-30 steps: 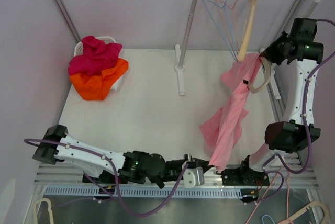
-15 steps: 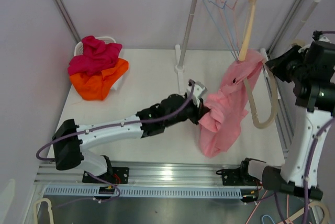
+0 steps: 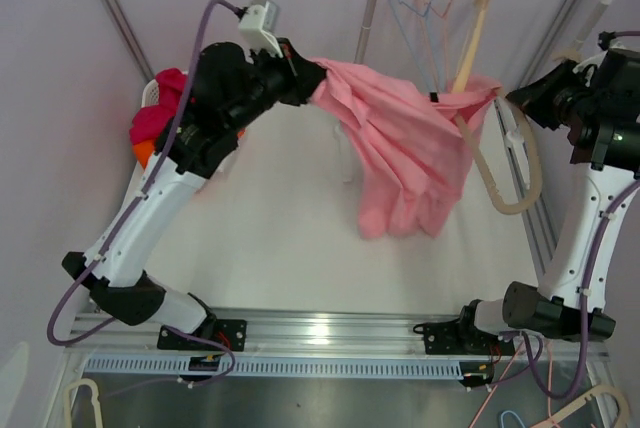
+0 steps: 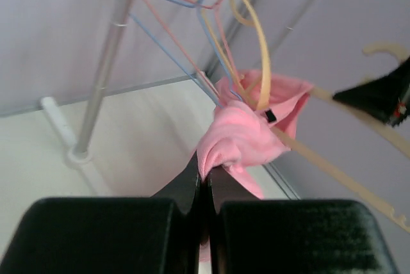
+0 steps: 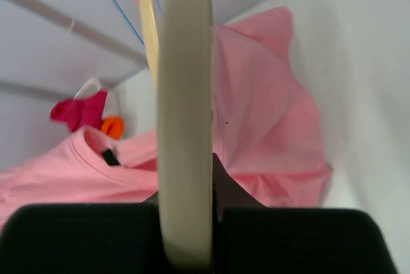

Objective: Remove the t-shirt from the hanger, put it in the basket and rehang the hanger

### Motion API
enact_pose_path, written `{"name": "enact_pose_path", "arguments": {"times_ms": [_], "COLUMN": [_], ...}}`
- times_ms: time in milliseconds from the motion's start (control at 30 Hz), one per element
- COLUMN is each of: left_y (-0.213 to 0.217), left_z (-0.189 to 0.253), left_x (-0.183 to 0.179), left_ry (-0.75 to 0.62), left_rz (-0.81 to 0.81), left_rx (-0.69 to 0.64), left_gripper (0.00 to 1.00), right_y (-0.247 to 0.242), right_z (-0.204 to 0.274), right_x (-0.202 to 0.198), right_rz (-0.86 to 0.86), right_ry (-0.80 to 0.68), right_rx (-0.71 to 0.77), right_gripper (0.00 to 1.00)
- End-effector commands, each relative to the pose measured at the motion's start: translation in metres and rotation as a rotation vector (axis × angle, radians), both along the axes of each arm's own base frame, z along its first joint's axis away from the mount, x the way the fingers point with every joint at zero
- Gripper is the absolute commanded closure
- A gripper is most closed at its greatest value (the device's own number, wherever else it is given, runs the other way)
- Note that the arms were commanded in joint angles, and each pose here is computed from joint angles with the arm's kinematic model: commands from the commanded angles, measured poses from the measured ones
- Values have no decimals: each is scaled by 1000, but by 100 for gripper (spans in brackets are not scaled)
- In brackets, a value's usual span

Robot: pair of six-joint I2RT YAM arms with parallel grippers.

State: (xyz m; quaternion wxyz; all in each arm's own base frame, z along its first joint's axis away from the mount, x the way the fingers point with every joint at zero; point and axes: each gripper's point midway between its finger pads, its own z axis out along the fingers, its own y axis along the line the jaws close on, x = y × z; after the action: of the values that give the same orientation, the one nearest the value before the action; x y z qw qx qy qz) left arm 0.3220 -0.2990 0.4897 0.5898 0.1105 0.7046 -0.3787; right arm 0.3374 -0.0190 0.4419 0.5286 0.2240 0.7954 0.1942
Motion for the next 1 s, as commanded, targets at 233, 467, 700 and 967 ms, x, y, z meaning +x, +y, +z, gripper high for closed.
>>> {"name": "enact_pose_path", "arguments": {"times_ms": [233,467,700,967], "left_y": [44,78,98,32], "left_z": [-59,-62,6,96], "left_x": [1,10,-3,-73], "left_ry": [103,122,-5,-257], "left_rz": [92,180,160,-435], "left_rx": [93,69,55,-77], "left_gripper": [99,99,99,99], "right_y": [124,131,55,14], "right_z": [6,16,-3,-1], "right_x": [-92,-112,-80,-65], "right_rz": [565,555,132,-96], "right_ry": [-53,-79,-57,-89], "right_rx": [343,282,-5,-77], "right_gripper": [100,100,100,100]}}
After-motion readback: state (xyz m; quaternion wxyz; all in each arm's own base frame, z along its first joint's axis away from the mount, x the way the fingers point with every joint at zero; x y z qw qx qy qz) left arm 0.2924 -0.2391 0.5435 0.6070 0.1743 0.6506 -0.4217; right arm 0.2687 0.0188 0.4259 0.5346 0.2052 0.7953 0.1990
